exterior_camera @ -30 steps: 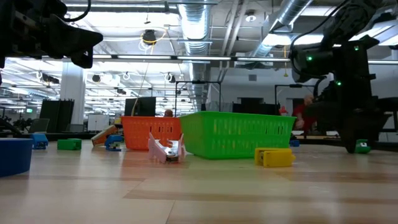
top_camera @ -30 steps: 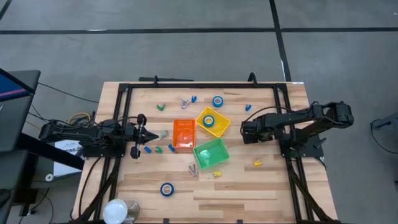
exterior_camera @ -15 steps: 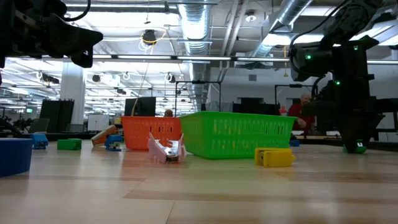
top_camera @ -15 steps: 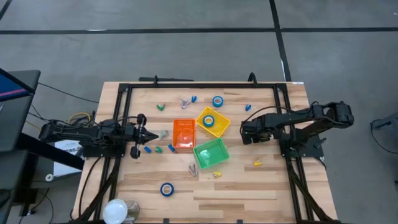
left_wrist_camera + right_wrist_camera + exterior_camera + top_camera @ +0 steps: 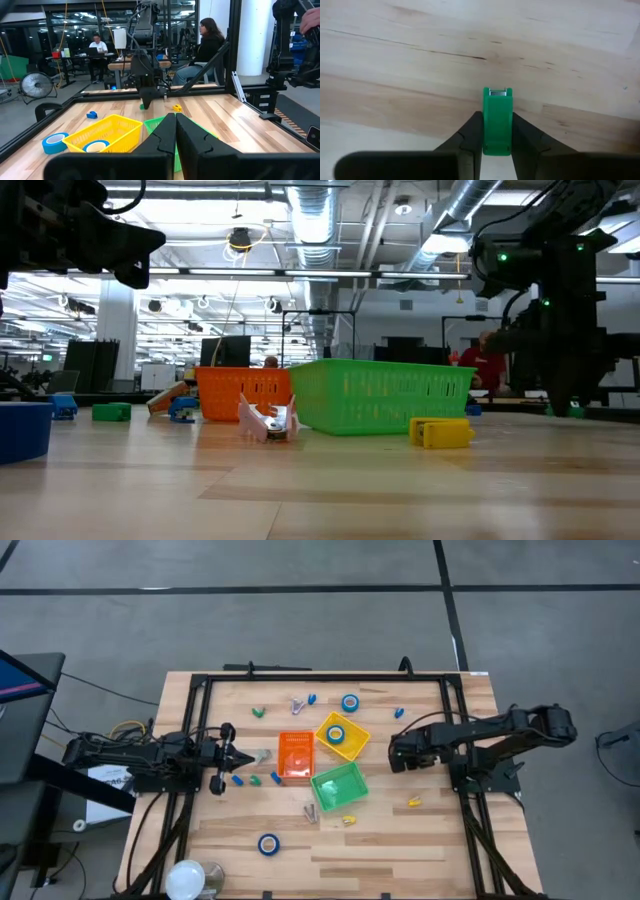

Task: Pick and place Stapler, Stapler remover, tape
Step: Put the green stapler into the green bin

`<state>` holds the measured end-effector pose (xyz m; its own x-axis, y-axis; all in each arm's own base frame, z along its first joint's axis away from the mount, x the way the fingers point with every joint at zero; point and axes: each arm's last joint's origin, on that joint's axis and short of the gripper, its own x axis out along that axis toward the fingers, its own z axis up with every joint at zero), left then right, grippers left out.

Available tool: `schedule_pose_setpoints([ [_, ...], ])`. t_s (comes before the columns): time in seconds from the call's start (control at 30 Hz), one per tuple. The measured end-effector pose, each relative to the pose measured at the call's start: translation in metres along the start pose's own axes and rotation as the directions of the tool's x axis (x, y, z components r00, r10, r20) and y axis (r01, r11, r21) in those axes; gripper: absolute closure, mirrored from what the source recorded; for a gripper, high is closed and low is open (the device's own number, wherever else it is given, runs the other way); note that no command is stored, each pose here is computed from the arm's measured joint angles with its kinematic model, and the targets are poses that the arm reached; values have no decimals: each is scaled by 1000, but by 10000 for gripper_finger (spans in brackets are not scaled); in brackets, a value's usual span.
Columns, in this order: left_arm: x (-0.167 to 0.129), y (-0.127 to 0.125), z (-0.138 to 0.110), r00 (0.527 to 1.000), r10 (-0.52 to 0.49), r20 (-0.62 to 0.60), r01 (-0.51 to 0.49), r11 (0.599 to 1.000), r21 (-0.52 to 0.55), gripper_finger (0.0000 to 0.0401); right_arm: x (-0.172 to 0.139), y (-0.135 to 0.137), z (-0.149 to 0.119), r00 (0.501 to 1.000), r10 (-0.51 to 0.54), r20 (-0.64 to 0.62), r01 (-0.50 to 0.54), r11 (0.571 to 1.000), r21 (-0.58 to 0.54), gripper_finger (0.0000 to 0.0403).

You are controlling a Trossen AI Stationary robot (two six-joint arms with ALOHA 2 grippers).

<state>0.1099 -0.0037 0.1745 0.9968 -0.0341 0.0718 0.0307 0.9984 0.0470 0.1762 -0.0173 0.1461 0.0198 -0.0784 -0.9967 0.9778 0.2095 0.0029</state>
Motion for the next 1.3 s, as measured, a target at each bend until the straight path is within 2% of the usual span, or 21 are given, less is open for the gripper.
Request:
schedule_pose_setpoints([
  [0.4,0,0,0,1000,0,1,0,1000,0,397,-36,25,17,988,132,81,-123,986,-109,337],
  [0.7,0,0,0,1000,0,0,0,1000,0,397,-68,41,35,961,231,153,-201,961,-187,337],
  [0.83,0,0,0,1000,0,0,0,1000,0,397,-87,48,43,940,287,182,-239,939,-245,337],
  [1.0,0,0,0,1000,0,0,0,1000,0,397,-108,58,46,911,356,206,-264,890,-371,337],
  [1.3,0,0,0,1000,0,1,0,1000,0,397,-116,93,46,911,368,184,-222,816,-533,337],
])
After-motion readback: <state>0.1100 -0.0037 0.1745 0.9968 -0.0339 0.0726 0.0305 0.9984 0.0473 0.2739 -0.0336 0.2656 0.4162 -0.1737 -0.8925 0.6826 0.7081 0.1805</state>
